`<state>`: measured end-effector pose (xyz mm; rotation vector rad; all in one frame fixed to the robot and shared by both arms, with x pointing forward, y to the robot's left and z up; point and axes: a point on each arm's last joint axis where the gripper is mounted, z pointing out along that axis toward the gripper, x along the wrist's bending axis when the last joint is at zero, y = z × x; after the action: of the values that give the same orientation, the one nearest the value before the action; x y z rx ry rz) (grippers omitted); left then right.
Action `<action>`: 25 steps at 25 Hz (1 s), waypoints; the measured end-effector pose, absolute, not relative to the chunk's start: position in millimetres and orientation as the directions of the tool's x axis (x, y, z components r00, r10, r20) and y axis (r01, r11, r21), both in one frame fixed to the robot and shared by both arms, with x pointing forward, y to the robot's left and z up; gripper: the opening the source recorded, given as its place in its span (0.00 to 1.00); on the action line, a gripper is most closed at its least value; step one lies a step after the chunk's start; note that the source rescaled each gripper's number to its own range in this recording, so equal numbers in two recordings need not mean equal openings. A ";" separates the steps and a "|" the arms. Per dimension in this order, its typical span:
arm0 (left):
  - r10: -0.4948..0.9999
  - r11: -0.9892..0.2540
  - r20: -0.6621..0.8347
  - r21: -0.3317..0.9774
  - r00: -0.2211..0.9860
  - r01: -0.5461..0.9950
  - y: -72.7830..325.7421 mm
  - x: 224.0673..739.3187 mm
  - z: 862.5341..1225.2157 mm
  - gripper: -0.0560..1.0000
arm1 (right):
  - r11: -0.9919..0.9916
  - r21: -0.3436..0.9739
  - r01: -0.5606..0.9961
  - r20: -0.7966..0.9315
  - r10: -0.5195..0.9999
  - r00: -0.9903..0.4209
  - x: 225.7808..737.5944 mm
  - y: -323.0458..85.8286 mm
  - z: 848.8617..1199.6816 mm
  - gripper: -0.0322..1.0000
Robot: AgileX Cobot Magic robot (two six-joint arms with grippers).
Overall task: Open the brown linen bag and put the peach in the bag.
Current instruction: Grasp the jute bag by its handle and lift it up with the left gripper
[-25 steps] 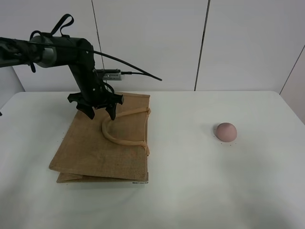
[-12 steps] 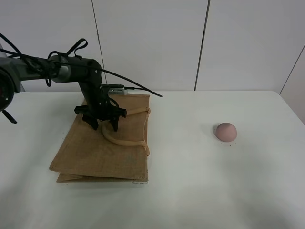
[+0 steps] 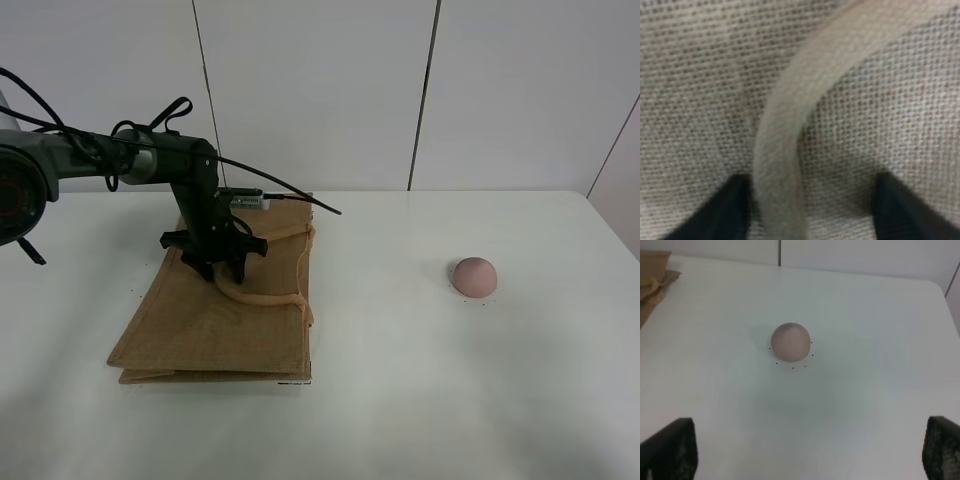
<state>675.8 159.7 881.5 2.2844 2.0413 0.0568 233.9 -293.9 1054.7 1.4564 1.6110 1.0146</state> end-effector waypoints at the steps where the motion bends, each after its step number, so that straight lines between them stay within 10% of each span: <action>1: 0.993 -0.110 -0.026 0.081 0.112 0.991 159.6 675.7 881.5 0.63 | 0.048 0.905 0.422 -0.009 0.995 -0.095 233.9 -293.9 1054.7 1.00; 7: 0.994 -0.104 -0.025 0.075 0.107 0.992 159.6 675.7 884.4 0.11 | 0.048 0.905 0.422 -0.009 0.995 -0.095 233.9 -293.9 1054.7 1.00; 14: 0.995 -0.098 -0.017 0.042 0.099 0.994 160.1 674.3 907.5 0.06 | 0.048 0.905 0.422 -0.008 0.995 -0.095 233.9 -293.9 1054.7 1.00; 25: 0.990 -0.100 -0.068 0.303 0.126 0.948 162.1 668.4 1072.7 0.06 | 0.047 0.905 0.422 -0.007 0.995 -0.096 233.9 -293.8 1054.7 1.00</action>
<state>668.4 162.1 1072.7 2.1350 1.8999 0.2207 233.9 -293.8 1054.7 1.4568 1.6116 1.0167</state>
